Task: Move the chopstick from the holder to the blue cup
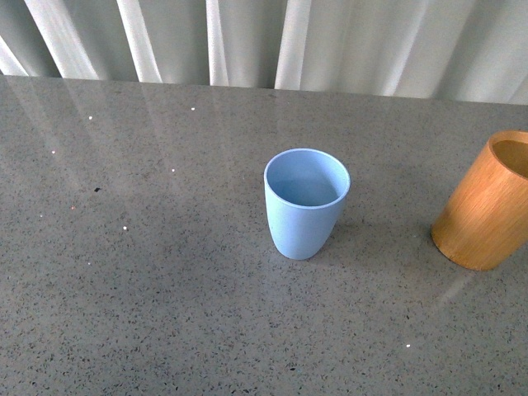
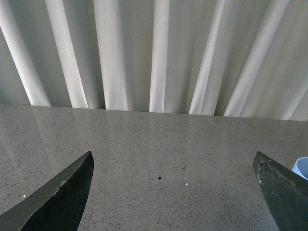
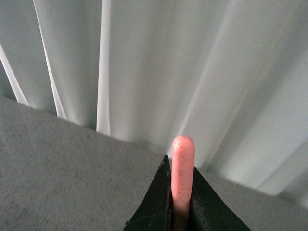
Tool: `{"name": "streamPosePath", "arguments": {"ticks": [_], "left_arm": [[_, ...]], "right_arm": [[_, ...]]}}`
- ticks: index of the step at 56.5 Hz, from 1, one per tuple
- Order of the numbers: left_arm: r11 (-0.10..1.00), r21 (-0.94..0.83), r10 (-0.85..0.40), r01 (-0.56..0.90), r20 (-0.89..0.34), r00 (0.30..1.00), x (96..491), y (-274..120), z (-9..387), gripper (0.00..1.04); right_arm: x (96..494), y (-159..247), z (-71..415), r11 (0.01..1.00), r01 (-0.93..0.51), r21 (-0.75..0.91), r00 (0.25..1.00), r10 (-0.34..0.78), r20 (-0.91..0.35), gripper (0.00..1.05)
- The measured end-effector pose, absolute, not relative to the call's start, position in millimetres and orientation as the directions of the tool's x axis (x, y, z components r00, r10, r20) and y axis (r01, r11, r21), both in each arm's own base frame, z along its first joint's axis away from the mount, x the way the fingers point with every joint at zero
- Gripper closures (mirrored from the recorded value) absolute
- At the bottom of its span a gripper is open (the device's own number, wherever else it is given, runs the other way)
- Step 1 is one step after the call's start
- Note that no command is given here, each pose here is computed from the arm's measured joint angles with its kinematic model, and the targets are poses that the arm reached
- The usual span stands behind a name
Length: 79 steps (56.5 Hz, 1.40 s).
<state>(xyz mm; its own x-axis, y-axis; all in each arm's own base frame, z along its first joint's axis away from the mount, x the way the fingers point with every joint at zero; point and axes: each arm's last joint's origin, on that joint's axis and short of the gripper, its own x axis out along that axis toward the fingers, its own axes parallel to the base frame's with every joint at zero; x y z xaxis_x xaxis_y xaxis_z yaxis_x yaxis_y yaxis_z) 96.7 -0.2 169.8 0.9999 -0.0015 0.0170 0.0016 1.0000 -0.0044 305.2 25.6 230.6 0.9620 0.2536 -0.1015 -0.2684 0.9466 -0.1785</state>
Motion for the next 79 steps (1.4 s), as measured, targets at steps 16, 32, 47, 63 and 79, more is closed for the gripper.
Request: {"name": "streamPosePath", "arguments": {"ticks": [16,32,47,63,79], "left_arm": [[1.0,-0.004,-0.002,0.002,0.017,1.0,96.7,-0.2,169.8,0.07],[1.0,-0.004,-0.002,0.002,0.017,1.0,96.7,-0.2,169.8,0.07],[1.0,-0.004,-0.002,0.002,0.017,1.0,96.7,-0.2,169.8,0.07],[1.0,-0.004,-0.002,0.002,0.017,1.0,96.7,-0.2,169.8,0.07],[1.0,-0.004,-0.002,0.002,0.017,1.0,96.7,-0.2,169.8,0.07]], "right_arm": [[297.3,56.3,312.9,0.929,-0.297,-0.219,0.94,0.325,0.102,1.03],[291.7,106.3,294.9,0.874,-0.485,-0.025,0.873,0.486,0.052,1.03],[298.2,135.8,249.0,0.824,-0.56,0.083,0.825,0.564,-0.031,1.03],[304.8,148.1,229.9,0.803,-0.589,0.095,0.8,0.595,-0.074,1.03],[312.7,154.7,208.4,0.795,-0.598,0.102,0.788,0.606,-0.107,1.03]]}}
